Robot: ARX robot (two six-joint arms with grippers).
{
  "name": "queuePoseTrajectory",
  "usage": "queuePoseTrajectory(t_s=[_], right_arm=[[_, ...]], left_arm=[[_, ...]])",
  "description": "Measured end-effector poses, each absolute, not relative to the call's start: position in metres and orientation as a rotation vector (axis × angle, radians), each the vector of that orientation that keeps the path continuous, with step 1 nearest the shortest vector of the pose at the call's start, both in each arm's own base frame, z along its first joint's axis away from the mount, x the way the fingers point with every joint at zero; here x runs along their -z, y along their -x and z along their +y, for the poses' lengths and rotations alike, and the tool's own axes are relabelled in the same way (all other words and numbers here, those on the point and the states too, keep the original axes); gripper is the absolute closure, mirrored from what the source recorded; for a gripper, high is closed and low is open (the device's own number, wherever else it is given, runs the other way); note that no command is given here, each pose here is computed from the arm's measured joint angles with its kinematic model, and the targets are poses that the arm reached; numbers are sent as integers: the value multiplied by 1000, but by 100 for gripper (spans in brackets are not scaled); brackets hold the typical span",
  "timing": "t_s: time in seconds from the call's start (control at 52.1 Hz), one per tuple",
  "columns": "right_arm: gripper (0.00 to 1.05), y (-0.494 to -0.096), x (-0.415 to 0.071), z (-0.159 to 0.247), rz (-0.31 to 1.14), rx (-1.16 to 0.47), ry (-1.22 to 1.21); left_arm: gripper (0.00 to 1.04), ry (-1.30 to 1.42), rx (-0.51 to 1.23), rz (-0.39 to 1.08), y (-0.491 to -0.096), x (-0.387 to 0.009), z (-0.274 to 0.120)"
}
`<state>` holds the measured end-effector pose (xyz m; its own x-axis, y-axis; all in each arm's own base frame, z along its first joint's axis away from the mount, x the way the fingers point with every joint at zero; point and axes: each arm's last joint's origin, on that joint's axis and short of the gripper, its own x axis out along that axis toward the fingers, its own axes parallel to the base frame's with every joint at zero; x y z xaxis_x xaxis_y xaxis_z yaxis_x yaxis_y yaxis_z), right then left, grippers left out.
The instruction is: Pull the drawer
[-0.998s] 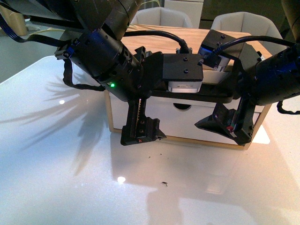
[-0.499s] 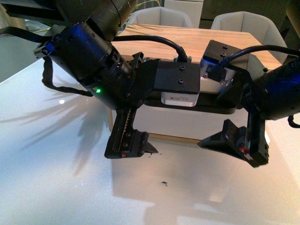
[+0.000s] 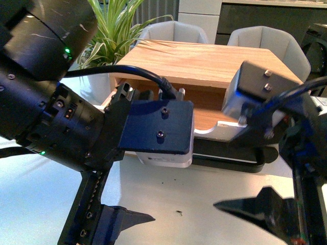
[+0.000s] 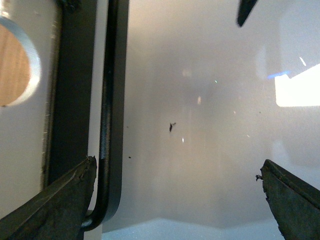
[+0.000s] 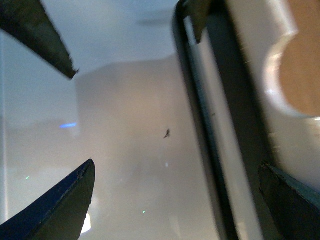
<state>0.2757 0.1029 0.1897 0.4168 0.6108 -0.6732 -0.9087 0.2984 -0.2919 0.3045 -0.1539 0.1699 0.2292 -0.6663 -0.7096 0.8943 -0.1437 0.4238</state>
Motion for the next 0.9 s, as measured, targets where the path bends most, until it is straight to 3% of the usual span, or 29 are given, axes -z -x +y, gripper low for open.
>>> queuePoseTrajectory(t_s=[0.249,0.518,0.729,0.902], right_arm=[[9,-260,-214,86,314,-906,613],[9,-234,-214,62,152,-512,429],[9,-211,-202,46,87,-206,248],[9,-193,-192,39,59,-75,130]], left_arm=[[7,-923,1183,72,-285,-196,-143],[7,-734,772,-59,-248,-217,-110],[7,-441,532,-18,-208,-213,-77],[7,-215,359,46,-187,-203,-46]])
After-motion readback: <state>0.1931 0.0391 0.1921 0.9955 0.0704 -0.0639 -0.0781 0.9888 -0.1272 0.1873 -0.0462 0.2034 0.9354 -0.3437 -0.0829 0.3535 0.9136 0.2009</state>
